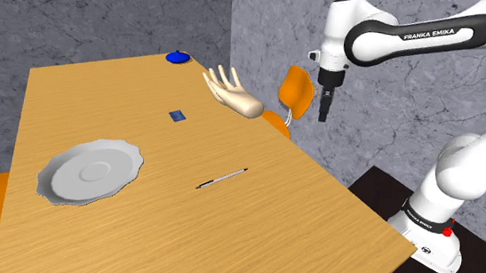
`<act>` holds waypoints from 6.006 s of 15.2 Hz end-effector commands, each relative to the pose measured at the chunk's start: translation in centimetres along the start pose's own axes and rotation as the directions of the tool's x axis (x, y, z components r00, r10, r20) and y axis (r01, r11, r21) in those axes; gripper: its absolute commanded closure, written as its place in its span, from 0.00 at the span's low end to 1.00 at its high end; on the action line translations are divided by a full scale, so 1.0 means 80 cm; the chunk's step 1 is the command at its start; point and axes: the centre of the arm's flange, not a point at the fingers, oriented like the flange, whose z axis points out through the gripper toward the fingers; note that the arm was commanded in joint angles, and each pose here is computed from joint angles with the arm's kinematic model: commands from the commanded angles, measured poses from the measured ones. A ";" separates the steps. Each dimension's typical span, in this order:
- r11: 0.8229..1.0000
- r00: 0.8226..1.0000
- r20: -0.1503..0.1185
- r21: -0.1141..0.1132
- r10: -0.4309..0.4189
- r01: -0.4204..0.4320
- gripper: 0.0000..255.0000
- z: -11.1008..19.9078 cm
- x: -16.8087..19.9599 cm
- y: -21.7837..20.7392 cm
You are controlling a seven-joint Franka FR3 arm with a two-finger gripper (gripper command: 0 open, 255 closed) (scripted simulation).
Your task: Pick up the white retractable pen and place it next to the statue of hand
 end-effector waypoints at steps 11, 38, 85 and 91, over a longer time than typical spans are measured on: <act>0.913 0.918 -0.042 -0.134 -0.394 0.386 0.00 0.052 0.144 -0.131; 0.606 0.631 -0.016 -0.295 -0.776 0.738 0.00 0.178 0.249 -0.323; 0.606 0.631 -0.016 -0.295 -0.776 0.738 1.00 -0.046 0.234 -0.313; 0.606 0.631 -0.016 -0.295 -0.776 0.738 1.00 -0.078 0.238 -0.296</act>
